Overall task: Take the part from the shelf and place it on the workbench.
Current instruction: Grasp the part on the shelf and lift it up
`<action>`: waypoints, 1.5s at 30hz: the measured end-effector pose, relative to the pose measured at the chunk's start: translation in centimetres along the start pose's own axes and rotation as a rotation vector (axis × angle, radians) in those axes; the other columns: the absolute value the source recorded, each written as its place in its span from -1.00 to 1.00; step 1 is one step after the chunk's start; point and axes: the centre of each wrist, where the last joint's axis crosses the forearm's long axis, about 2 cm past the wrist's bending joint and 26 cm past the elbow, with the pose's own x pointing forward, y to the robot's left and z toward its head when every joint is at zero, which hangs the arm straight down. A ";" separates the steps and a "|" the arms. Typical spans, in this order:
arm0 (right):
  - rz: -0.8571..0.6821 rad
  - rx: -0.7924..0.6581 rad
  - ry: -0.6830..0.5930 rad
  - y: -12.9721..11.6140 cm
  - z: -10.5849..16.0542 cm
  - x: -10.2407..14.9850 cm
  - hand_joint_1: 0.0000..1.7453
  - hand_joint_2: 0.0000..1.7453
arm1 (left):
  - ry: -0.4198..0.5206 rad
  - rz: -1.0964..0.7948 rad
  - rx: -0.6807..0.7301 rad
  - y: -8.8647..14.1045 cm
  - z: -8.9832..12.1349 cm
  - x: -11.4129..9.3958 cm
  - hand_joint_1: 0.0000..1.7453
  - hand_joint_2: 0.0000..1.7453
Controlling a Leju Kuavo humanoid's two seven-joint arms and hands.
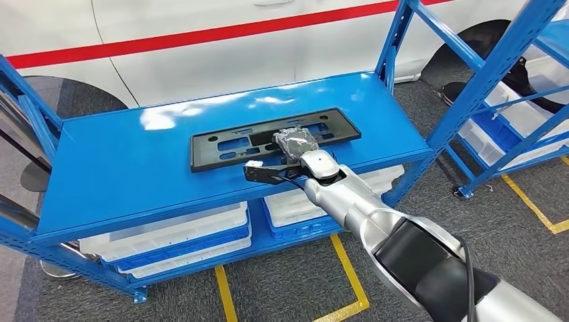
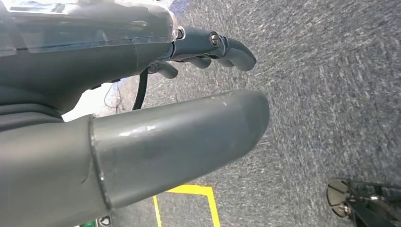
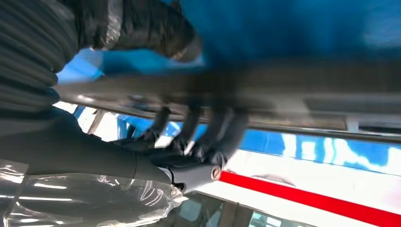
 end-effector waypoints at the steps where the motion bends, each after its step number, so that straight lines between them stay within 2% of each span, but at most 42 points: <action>1: -0.003 -0.001 0.002 -0.1 0.0 0.0 0.74 1.00 | -0.001 0.002 0.000 0.0 0.0 0.0 -1.00 -1.00; 11: -0.012 -0.011 0.006 -0.5 -0.2 -0.3 0.56 1.00 | -0.012 0.002 -0.002 0.0 0.0 0.1 -1.00 -1.00; 19: -0.013 -0.007 0.005 -0.5 -0.2 -0.3 0.95 1.00 | -0.015 0.000 -0.003 0.0 0.0 0.0 -1.00 -1.00; 21: -0.013 -0.007 0.005 -0.5 -0.2 -0.3 1.00 1.00 | -0.016 0.000 -0.003 0.0 0.0 0.0 -1.00 -1.00; 25: -0.018 -0.010 0.003 -0.5 -0.2 -0.3 1.00 1.00 | -0.021 0.009 -0.014 0.0 0.0 0.0 -1.00 1.00; 36: -0.058 -0.114 -0.063 0.0 0.1 -0.1 1.00 1.00 | -0.021 0.030 -0.029 0.1 0.0 -0.1 -1.00 1.00; 41: -0.102 -0.323 -0.119 -0.9 0.5 0.3 1.00 1.00 | -0.019 0.005 -0.011 0.1 0.0 -0.2 -1.00 1.00; 45: -0.110 -0.535 -0.098 -2.6 0.9 0.6 1.00 1.00 | -0.009 0.003 0.006 0.1 0.1 -0.3 -1.00 1.00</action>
